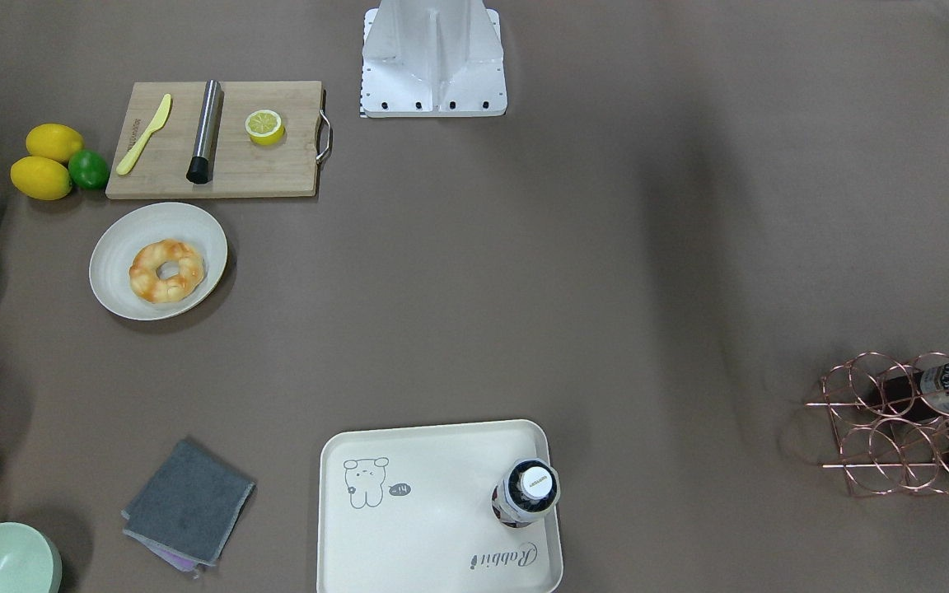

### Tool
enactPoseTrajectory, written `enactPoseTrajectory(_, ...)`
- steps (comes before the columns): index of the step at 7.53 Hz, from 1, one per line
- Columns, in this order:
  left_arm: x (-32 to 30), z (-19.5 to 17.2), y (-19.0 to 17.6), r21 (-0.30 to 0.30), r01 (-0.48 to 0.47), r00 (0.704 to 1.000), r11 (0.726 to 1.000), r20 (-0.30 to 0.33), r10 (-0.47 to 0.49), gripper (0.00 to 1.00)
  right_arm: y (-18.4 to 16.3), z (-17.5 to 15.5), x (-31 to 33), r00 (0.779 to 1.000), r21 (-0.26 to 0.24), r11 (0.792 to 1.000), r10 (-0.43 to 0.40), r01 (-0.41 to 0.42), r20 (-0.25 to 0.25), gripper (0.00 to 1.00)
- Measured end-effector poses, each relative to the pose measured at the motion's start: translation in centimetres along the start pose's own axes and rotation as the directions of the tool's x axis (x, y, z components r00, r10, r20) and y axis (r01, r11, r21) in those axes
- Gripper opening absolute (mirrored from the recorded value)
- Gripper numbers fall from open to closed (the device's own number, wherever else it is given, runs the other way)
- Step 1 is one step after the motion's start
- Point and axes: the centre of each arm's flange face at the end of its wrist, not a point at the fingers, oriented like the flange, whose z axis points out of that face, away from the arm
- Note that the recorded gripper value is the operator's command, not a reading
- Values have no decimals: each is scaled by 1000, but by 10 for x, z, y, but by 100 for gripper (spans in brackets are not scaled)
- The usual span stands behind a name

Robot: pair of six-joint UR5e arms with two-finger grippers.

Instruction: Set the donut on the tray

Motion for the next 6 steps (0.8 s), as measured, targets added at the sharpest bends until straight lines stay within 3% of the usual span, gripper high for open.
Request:
enactPoseTrajectory(2,-1,2,1,-4,4,1000,1000,0,-4,98,1,-1,-2,1000,3,1000,-5,5,5,100)
enactPoseTrajectory(6,-3,2,2,-6,7,1000,1000,0,-7,98,7,-1,-14,998,-1,1000,-16,16,63,100)
